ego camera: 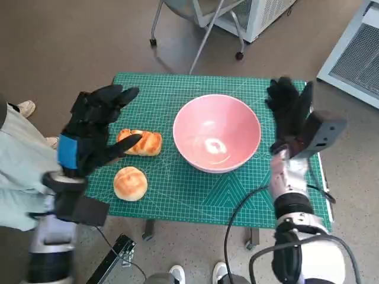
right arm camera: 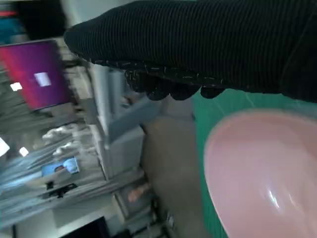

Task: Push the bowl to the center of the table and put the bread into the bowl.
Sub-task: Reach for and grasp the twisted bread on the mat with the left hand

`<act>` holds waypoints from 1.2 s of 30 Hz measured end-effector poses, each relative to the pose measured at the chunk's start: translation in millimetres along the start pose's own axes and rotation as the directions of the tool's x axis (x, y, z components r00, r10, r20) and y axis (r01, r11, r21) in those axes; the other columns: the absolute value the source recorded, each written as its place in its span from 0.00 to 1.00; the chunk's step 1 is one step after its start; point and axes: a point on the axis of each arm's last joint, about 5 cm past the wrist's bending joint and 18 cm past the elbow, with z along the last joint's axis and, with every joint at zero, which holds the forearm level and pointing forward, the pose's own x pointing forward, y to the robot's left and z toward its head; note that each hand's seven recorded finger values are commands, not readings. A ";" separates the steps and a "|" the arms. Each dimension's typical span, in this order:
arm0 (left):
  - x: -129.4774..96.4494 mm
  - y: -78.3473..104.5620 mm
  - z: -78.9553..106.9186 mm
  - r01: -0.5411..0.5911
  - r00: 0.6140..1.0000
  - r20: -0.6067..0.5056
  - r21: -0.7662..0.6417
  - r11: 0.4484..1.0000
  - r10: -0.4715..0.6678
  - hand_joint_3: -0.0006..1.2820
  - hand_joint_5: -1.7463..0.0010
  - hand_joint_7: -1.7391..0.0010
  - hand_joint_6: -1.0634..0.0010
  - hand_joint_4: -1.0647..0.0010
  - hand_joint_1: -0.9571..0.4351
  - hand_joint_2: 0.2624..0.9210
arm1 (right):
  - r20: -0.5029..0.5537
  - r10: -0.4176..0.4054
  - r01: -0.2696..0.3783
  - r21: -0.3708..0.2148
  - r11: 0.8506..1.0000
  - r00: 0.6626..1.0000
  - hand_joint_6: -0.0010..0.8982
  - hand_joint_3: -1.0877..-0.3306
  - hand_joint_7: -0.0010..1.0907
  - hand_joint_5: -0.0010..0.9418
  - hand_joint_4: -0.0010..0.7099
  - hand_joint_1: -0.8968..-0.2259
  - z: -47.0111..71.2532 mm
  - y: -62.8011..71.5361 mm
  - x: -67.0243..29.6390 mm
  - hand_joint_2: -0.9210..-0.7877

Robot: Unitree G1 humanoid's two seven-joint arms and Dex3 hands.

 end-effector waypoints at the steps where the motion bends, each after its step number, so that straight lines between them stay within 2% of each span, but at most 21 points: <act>1: 0.1 5.4 -2.4 0.040 0.999 -0.010 0.029 0.999 -0.039 0.02 0.85 0.69 0.69 0.63 0.62 0.99 | 0.049 0.021 -0.019 -0.038 0.999 0.999 0.01 0.25 0.76 0.04 0.38 0.46 4.4 -1.2 1.3 0.00; 4: 1.7 20.0 -8.2 0.132 0.991 -0.044 0.100 0.986 -0.128 0.01 0.90 0.74 0.66 0.62 0.62 0.98 | 0.171 0.082 -0.061 -0.125 0.990 0.982 0.02 0.24 0.76 0.06 0.43 0.45 15.4 -5.3 3.4 0.00; 6: 5.0 30.8 -11.8 0.190 0.981 -0.078 0.143 0.971 -0.180 0.01 0.92 0.77 0.64 0.61 0.62 0.97 | 0.260 0.139 -0.094 -0.178 0.979 0.956 0.03 0.24 0.76 0.07 0.46 0.45 23.3 -7.9 3.8 0.00; 9: 11.9 43.2 -14.0 0.250 0.966 -0.116 0.185 0.950 -0.232 0.00 0.95 0.80 0.62 0.61 0.63 0.95 | 0.356 0.213 -0.139 -0.222 0.965 0.910 0.06 0.28 0.77 0.08 0.51 0.46 30.5 -9.6 1.8 0.00; 11: 17.7 49.6 -14.2 0.288 0.955 -0.131 0.210 0.934 -0.265 0.00 0.96 0.82 0.60 0.61 0.63 0.93 | 0.401 0.258 -0.172 -0.238 0.956 0.879 0.10 0.33 0.75 0.09 0.54 0.46 33.0 -9.5 -0.6 0.00; 14: 26.4 55.5 -13.6 0.329 0.943 -0.141 0.248 0.911 -0.302 0.00 0.97 0.85 0.58 0.60 0.64 0.91 | 0.445 0.298 -0.206 -0.245 0.947 0.844 0.12 0.36 0.74 0.09 0.55 0.45 34.0 -7.0 -4.6 0.00; 17: 36.2 57.0 -14.5 0.383 0.923 -0.150 0.279 0.881 -0.354 0.00 0.98 0.86 0.57 0.60 0.64 0.89 | 0.481 0.349 -0.241 -0.273 0.931 0.804 0.13 0.37 0.74 0.09 0.55 0.44 35.0 -3.9 -10.5 0.00; 24: 54.7 50.8 -18.6 0.517 0.856 -0.189 0.338 0.786 -0.481 0.00 0.99 0.90 0.56 0.62 0.66 0.83 | 0.525 0.406 -0.265 -0.324 0.908 0.748 0.03 0.34 0.82 0.09 0.53 0.46 37.4 -3.0 -22.1 0.00; 27: 62.0 46.7 -18.5 0.568 0.822 -0.215 0.386 0.727 -0.527 0.00 1.00 0.93 0.56 0.66 0.67 0.80 | 0.532 0.418 -0.268 -0.337 0.902 0.736 0.01 0.32 0.84 0.08 0.51 0.47 38.4 -3.5 -25.0 0.00; 33: 77.7 34.2 -11.1 0.648 0.738 -0.325 0.587 0.485 -0.591 0.00 1.00 0.97 0.58 0.73 0.65 0.76 | 0.536 0.431 -0.272 -0.352 0.895 0.726 0.00 0.32 0.85 0.07 0.49 0.46 40.5 -4.8 -27.5 0.00; 36: 83.4 29.9 -8.9 0.658 0.719 -0.363 0.631 0.412 -0.592 0.00 1.00 0.97 0.58 0.74 0.64 0.77 | 0.532 0.433 -0.275 -0.353 0.895 0.728 0.00 0.32 0.85 0.08 0.48 0.44 40.5 -4.7 -28.1 0.00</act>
